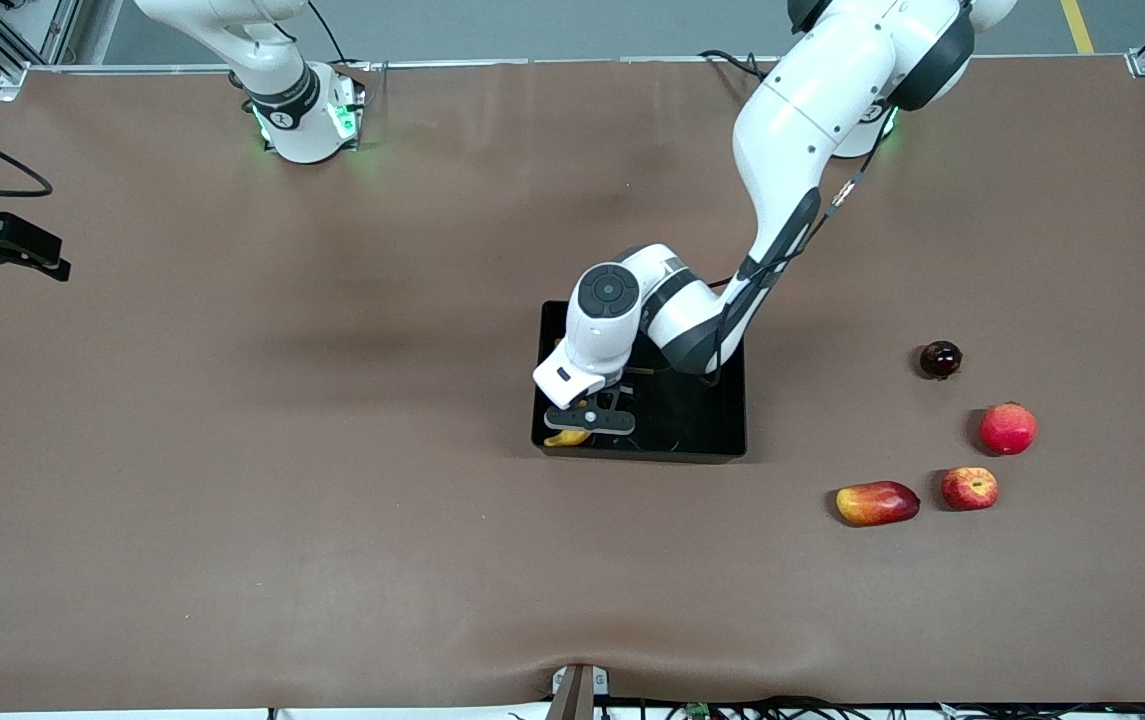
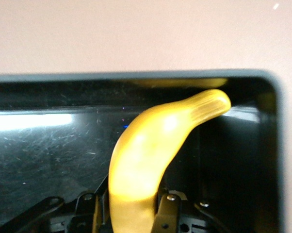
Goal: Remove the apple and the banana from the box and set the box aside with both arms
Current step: 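Lift the banana with the left gripper while the right gripper reaches the tray, then carry the banana to the fruits while the right gripper grasps the tray rim, then release the banana with the left gripper while the right gripper drags the tray, then raise the left gripper away while the right gripper pulls the tray further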
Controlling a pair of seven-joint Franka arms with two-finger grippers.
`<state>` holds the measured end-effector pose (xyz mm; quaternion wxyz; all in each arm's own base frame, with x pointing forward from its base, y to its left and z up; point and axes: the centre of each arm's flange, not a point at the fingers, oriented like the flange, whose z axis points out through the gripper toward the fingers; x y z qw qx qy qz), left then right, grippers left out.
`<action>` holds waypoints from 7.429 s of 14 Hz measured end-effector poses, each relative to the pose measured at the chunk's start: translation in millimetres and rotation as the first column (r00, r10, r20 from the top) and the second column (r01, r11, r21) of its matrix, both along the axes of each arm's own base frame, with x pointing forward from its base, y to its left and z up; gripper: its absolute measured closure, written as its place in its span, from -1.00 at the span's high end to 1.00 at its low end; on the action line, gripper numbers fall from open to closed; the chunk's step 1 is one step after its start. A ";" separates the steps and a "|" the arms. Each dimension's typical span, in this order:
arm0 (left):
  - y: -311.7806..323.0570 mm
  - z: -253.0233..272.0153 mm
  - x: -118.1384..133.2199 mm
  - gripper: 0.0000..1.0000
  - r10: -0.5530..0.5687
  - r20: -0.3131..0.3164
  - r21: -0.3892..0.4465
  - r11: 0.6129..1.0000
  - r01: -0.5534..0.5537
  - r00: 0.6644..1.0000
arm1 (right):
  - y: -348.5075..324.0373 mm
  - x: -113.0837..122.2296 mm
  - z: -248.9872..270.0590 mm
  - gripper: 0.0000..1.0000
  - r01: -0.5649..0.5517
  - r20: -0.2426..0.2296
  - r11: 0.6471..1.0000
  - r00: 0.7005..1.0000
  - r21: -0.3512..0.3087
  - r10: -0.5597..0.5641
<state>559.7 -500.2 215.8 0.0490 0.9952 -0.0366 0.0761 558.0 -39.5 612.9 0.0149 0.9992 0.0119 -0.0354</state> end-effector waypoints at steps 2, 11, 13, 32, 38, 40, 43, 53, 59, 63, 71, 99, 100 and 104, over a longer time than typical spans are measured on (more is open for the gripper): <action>6.0 27.3 11.4 -0.26 0.015 0.036 -0.017 1.000 -0.014 0.999 | 5.7 9.0 -16.0 1.00 -0.010 -0.023 1.000 1.000 -0.001 0.010; 111.3 160.9 47.0 -0.26 0.046 -0.008 0.179 0.983 -0.044 0.999 | 83.6 34.8 -54.2 1.00 -0.094 -0.025 0.991 0.995 0.096 0.097; 160.5 162.8 50.3 -0.26 0.017 -0.049 0.232 0.973 -0.005 0.999 | 108.4 40.1 -63.9 1.00 -0.089 -0.021 0.989 0.996 0.116 0.092; 463.1 -6.4 48.5 -0.26 0.483 -0.180 0.248 0.865 -0.436 0.857 | 417.1 37.4 -304.3 1.00 0.180 -0.019 0.965 0.983 0.191 -0.180; 464.1 -16.1 48.2 -0.26 0.589 -0.169 0.260 0.800 -0.541 0.790 | 471.8 9.6 -353.7 0.60 0.161 0.008 0.966 0.986 0.200 -0.166; 468.3 -16.1 49.0 -0.26 0.582 -0.153 0.275 0.801 -0.532 0.799 | 473.3 8.4 -359.4 0.16 0.159 0.007 0.968 0.987 0.196 -0.163; 480.7 -16.8 49.9 -0.26 0.578 -0.131 0.299 0.798 -0.524 0.806 | 472.6 9.1 -360.1 -0.48 0.159 0.008 0.968 0.986 0.195 -0.164; 512.5 7.9 72.3 0.81 0.588 -0.054 0.296 0.782 -0.549 0.807 | 464.8 18.4 -355.0 -0.89 0.170 0.017 0.965 0.984 0.198 -0.177; 485.3 70.0 94.8 1.00 0.592 -0.061 0.335 0.770 -0.543 0.803 | 408.4 58.1 -318.4 -0.89 0.226 -0.080 0.947 0.974 0.229 -0.213; 457.5 118.1 105.7 1.00 0.581 -0.076 0.328 0.782 -0.530 0.811 | 318.5 88.4 -273.6 -0.89 0.232 -0.125 0.945 0.970 0.232 -0.208; 421.9 200.2 113.1 1.00 0.442 -0.080 0.252 0.876 -0.411 0.893 | 99.0 120.9 -264.6 -0.89 0.181 -0.105 0.967 0.981 0.179 -0.164; 432.6 438.6 -9.7 1.00 0.146 -0.104 0.141 0.981 -0.131 0.984 | -202.4 82.8 -308.2 0.61 0.017 0.023 0.959 0.999 0.282 -0.024; 436.3 439.5 -12.3 1.00 0.150 -0.107 0.143 0.981 -0.135 0.983 | -190.4 97.7 -287.1 0.83 -0.026 0.065 0.962 0.998 0.271 0.009; 445.9 437.2 -14.1 1.00 0.164 -0.115 0.146 0.978 -0.146 0.980 | -120.1 138.9 -239.0 1.00 -0.177 0.151 0.964 0.977 0.197 0.149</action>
